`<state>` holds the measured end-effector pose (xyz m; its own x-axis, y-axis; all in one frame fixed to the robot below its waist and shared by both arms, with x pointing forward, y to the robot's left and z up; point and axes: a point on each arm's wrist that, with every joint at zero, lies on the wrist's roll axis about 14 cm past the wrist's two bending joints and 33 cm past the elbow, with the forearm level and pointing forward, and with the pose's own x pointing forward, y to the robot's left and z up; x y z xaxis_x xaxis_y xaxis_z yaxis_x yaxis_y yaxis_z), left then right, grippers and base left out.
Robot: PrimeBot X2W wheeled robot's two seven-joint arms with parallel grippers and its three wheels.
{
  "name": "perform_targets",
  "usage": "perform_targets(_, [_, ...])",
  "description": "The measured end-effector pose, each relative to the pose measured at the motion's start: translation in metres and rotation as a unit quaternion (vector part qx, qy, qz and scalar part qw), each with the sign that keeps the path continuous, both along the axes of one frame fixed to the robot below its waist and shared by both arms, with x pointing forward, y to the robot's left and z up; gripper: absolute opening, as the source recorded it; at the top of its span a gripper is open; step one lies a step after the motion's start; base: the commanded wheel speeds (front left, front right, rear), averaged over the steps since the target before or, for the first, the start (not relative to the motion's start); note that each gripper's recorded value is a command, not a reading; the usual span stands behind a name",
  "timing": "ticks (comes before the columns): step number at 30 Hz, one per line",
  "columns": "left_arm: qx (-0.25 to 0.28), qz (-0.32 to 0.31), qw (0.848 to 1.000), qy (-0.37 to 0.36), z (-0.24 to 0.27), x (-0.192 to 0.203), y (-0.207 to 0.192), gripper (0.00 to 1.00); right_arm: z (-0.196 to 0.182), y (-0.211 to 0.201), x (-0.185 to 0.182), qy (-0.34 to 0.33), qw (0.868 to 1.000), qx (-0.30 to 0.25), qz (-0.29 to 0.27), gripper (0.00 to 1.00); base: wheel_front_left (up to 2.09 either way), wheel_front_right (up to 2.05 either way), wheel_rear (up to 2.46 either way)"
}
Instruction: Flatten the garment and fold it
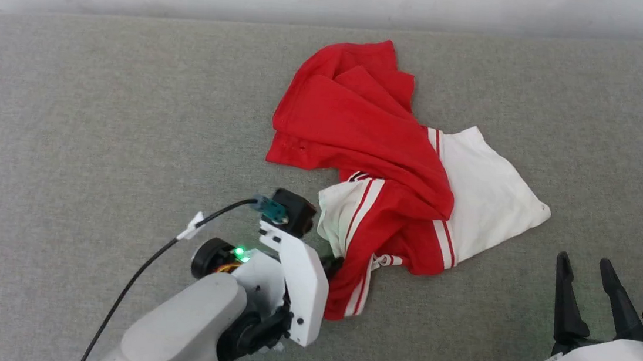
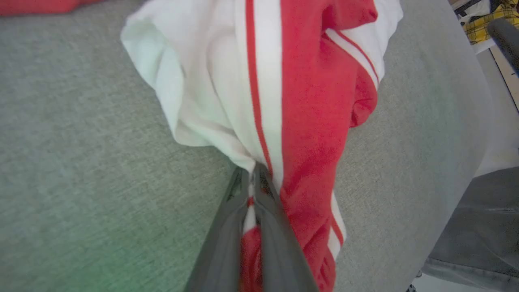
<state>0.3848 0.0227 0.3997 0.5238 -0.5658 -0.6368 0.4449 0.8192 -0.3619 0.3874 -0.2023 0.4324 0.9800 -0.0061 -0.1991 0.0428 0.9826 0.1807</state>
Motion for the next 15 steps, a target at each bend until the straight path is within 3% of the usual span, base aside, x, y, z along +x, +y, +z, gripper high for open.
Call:
perform_targets(5, [-0.012, 0.083, 0.994, -0.076, 0.032, 0.028, 0.033, 0.0, 0.004, 0.006, 0.0, -0.007, 1.0, 0.002, 0.008, 1.0, 0.0, 0.0, 0.0])
perform_targets(9, [-0.007, 0.171, 0.974, -0.148, 0.067, 0.047, 0.084, 0.0, 0.008, 0.01, 0.0, -0.014, 1.0, 0.003, 0.014, 1.0, 0.0, 0.0, 0.0])
perform_targets(12, [0.022, 0.239, 0.956, -0.165, 0.072, 0.041, 0.132, 0.0, 0.008, 0.012, -0.002, -0.012, 1.0, 0.004, 0.017, 1.0, 0.0, 0.0, 0.0])
perform_targets(15, [0.045, 0.296, 0.945, -0.132, 0.056, 0.015, 0.168, 0.0, 0.007, 0.013, -0.002, -0.011, 1.0, 0.004, 0.019, 1.0, 0.0, 0.0, 0.0])
